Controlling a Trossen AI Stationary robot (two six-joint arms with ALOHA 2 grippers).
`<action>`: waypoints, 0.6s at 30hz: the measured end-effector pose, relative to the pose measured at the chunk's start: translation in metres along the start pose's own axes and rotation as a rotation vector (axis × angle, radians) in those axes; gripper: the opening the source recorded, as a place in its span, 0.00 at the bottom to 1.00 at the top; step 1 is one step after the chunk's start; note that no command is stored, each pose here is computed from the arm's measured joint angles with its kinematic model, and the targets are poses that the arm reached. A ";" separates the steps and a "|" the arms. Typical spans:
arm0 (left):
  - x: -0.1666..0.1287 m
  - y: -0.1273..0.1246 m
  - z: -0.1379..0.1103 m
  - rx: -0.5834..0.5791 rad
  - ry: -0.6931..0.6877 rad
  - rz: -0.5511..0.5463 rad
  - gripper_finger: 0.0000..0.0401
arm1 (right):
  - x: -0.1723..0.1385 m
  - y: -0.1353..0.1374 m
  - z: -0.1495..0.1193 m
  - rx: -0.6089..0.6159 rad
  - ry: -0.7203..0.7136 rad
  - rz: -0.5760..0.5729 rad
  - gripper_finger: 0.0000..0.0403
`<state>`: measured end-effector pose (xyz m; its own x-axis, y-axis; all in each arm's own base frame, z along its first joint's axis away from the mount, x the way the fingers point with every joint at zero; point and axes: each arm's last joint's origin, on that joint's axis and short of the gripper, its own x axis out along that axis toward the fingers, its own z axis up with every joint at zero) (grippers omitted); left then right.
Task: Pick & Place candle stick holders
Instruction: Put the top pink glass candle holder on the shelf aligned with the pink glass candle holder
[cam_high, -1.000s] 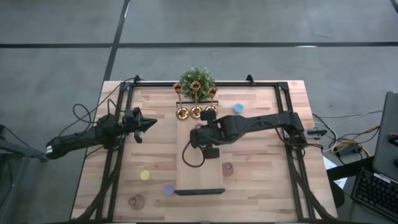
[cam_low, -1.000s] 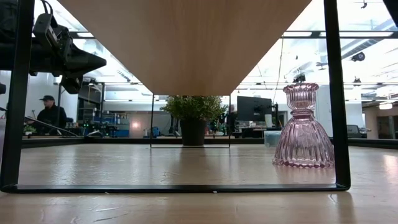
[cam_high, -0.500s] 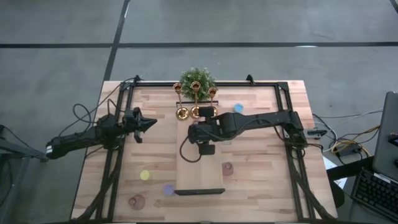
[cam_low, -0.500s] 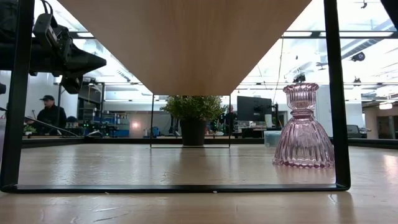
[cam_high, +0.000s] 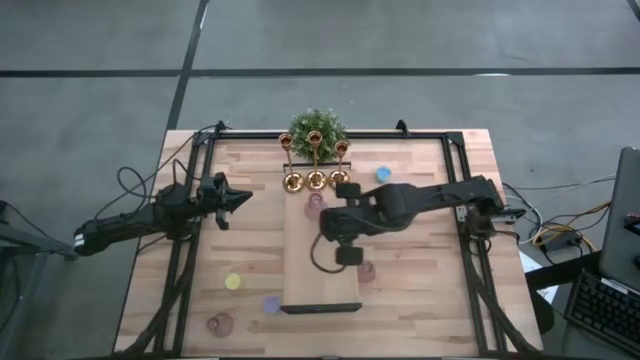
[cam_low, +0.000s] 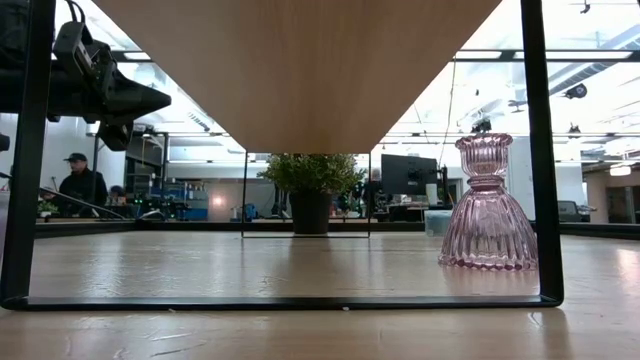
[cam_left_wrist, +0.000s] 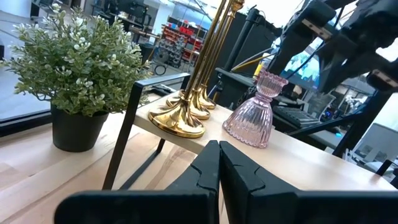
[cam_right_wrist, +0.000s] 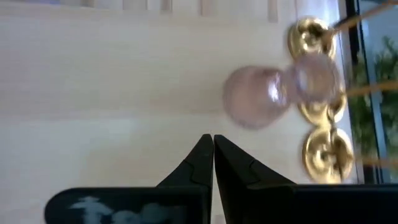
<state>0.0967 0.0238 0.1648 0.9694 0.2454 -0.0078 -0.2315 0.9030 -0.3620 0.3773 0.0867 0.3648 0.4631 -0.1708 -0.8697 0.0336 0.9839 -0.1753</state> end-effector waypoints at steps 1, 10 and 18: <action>0.000 0.000 0.000 0.000 0.000 0.000 0.02 | -0.005 0.003 -0.005 -0.003 0.019 0.003 0.02; 0.000 0.000 0.000 0.000 0.000 0.000 0.02 | -0.019 0.035 -0.042 0.007 0.173 0.151 0.02; 0.000 0.000 0.000 0.000 0.000 0.000 0.02 | -0.004 0.071 -0.078 -0.097 0.295 0.183 0.02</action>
<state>0.0967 0.0239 0.1649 0.9693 0.2458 -0.0077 -0.2318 0.9029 -0.3620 0.3091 0.1533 0.3200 0.1774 -0.0140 -0.9840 -0.1164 0.9926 -0.0351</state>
